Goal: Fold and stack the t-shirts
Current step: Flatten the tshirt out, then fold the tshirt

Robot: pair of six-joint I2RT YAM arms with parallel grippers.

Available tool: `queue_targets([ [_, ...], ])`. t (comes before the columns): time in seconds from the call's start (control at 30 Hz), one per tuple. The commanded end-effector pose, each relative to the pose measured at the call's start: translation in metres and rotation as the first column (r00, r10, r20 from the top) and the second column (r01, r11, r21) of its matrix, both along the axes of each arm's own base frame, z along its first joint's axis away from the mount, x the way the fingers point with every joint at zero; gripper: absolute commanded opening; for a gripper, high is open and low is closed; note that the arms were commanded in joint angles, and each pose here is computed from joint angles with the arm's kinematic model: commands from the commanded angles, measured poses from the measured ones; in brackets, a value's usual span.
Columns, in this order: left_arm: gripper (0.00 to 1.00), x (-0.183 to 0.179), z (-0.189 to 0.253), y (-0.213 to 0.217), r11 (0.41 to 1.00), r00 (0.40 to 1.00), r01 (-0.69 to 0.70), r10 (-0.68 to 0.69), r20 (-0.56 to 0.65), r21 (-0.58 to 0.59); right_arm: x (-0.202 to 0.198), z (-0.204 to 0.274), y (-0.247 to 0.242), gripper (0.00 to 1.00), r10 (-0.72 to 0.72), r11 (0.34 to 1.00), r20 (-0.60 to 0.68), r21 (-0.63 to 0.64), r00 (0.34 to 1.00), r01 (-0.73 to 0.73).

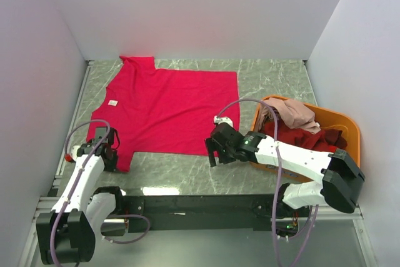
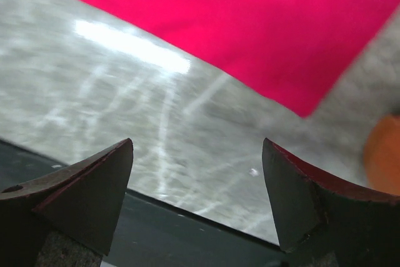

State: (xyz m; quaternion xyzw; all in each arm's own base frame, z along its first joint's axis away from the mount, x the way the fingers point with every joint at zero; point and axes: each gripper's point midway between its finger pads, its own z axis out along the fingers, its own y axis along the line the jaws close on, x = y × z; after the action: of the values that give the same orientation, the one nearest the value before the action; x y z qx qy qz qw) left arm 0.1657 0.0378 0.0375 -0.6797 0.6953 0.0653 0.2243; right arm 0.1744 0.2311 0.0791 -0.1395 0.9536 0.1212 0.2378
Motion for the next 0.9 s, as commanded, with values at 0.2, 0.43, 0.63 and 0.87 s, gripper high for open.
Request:
queue_targets([
  [0.2,0.01,-0.005,0.01,0.009,0.998,0.999,-0.045,0.045,0.011,0.042,0.014,-0.02,-0.015,0.83,0.101,0.989,0.107,-0.119,0.989,-0.088],
  [0.43,0.01,-0.003,0.017,0.013,0.996,0.998,-0.06,0.058,0.03,0.06,0.034,-0.029,-0.007,0.81,0.131,0.968,0.093,-0.229,0.987,-0.107],
  [0.63,0.01,-0.002,0.017,0.015,0.996,0.998,-0.059,0.058,0.025,0.071,0.038,-0.044,-0.007,0.78,0.085,0.971,0.04,-0.228,0.996,-0.074],
  [0.87,0.01,0.0,0.013,0.015,0.996,0.998,-0.063,0.063,0.001,0.068,0.033,-0.062,-0.017,0.75,0.077,0.97,-0.027,-0.229,0.997,-0.081],
])
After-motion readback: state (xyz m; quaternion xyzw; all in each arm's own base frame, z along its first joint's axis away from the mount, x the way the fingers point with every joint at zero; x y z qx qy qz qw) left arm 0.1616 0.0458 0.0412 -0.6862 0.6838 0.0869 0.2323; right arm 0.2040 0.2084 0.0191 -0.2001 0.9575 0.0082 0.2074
